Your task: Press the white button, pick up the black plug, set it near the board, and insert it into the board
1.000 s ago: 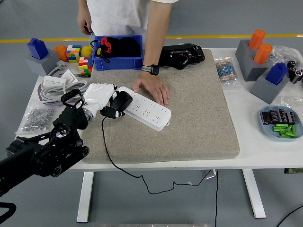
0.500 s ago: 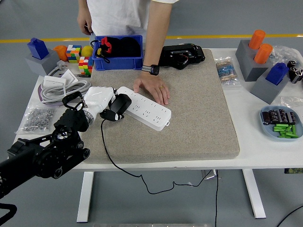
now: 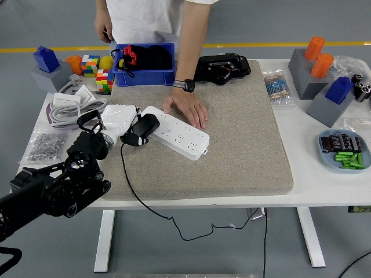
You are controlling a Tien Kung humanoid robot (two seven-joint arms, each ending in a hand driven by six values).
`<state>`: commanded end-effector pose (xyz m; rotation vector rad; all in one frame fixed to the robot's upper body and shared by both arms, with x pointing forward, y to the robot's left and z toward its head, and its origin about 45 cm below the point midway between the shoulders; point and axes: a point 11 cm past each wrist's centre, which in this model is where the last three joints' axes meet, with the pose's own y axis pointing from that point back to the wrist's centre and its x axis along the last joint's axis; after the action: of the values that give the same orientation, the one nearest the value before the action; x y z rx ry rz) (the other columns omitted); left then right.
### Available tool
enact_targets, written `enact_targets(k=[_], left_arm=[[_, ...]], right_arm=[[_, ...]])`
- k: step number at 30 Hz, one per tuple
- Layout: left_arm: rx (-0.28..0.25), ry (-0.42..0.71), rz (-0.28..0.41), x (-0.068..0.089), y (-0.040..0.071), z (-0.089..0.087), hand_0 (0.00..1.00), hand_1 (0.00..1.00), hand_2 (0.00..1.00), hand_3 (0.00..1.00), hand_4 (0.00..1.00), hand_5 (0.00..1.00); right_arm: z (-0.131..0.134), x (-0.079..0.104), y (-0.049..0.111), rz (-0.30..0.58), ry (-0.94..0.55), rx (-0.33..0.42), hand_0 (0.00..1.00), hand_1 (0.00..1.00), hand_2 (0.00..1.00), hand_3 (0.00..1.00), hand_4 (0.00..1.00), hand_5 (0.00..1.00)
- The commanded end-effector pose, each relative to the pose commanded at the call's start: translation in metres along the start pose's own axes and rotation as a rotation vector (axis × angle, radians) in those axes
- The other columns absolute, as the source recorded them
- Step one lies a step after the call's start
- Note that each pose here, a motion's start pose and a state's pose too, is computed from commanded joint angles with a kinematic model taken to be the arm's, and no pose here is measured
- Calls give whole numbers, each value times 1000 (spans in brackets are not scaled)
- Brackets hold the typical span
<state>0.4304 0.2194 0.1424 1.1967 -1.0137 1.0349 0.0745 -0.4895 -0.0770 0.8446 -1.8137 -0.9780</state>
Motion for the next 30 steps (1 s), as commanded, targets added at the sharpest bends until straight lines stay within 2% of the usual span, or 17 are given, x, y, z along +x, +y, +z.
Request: enact_targets(k=[3, 15, 24, 30], left_arm=[[15, -7, -19, -3, 0, -1, 79, 163, 259, 424, 98, 2], [18, -5, -40, -5, 2, 5, 79, 161, 259, 430, 91, 2], [39, -18, -49, 0, -1, 11, 79, 160, 259, 433, 81, 2], [72, -44, -70, 4, -3, 14, 76, 159, 260, 433, 70, 2]], right_arm=[[0, -1, 0, -1, -1, 1, 642, 555, 530, 540, 640, 315], [0, -1, 0, -1, -2, 1, 641, 555, 530, 540, 640, 314], [0, 0, 0, 1, -4, 1, 642, 555, 530, 541, 639, 312], [0, 0, 0, 1, -6, 2, 640, 555, 531, 541, 639, 312]])
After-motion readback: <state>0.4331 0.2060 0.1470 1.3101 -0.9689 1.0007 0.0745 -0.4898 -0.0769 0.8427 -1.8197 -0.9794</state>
